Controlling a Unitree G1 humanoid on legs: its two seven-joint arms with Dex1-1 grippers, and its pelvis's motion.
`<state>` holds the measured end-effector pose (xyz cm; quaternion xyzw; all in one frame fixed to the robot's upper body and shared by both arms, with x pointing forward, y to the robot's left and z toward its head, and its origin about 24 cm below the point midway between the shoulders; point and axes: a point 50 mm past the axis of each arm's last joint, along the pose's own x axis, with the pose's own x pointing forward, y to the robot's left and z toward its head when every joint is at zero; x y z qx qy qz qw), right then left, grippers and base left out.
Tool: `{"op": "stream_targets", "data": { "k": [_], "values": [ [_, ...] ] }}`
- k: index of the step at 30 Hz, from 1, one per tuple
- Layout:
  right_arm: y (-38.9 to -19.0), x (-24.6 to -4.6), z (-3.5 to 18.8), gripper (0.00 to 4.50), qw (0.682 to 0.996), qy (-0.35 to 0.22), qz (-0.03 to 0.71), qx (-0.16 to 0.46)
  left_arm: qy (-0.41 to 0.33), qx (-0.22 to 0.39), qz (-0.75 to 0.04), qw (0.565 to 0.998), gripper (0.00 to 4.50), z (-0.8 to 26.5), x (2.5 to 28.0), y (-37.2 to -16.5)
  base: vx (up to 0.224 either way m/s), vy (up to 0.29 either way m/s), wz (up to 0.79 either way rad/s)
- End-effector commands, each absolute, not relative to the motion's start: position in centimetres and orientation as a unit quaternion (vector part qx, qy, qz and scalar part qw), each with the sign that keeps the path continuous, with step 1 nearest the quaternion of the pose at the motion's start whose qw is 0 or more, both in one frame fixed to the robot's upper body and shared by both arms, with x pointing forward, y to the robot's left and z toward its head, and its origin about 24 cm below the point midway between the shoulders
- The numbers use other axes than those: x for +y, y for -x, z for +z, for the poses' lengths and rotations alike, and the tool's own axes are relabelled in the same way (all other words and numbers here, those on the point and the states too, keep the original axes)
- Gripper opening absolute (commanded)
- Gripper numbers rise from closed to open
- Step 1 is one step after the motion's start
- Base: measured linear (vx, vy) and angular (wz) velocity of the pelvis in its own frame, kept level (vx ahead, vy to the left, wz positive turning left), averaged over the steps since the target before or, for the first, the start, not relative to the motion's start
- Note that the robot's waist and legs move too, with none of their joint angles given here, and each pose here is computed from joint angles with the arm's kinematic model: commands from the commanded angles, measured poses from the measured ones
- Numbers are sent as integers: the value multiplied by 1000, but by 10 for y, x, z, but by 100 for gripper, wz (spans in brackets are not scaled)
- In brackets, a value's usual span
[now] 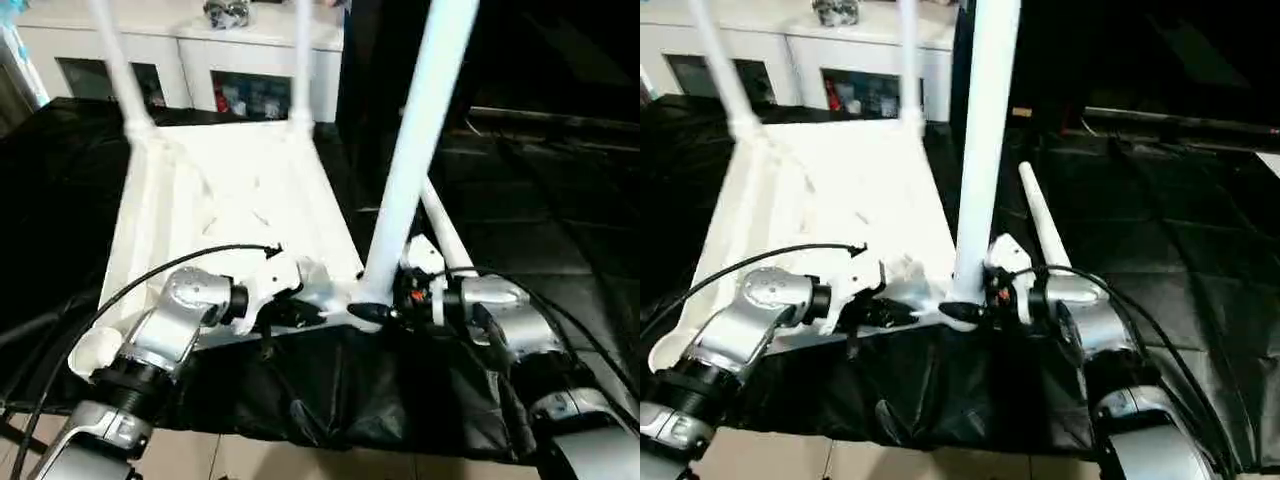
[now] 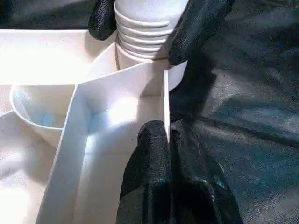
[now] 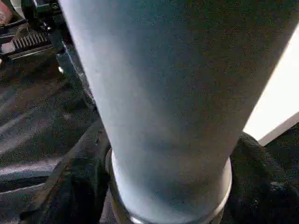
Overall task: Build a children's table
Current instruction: Rotate leg to tighten
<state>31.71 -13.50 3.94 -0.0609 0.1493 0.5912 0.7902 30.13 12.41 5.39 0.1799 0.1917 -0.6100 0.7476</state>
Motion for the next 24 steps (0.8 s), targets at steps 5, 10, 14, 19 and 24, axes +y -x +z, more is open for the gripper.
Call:
{"op": "stream_targets", "data": {
  "k": [5, 10, 14, 19, 24],
  "values": [
    [-313, -103, 33, 281, 777, 43, 607, 159, -170, 144, -611, 759, 0, 63, 99, -304, 0, 0, 0],
    [-335, -93, 25, 279, 878, 22, 446, 169, -163, 122, -521, 829, 0, 70, 86, -323, 0, 0, 0],
    [-344, -81, 26, 278, 910, -11, 377, 170, -149, 117, -490, 851, 0, 72, 72, -327, 0, 0, 0],
    [-351, -68, 30, 278, 932, -11, 325, 161, -141, 116, -494, 850, 0, 69, 55, -323, 0, 0, 0],
    [-351, -62, 35, 350, 915, -34, 368, 158, -140, 119, -506, 843, 0, 67, 53, -319, 0, 0, 0]
  ]
}}
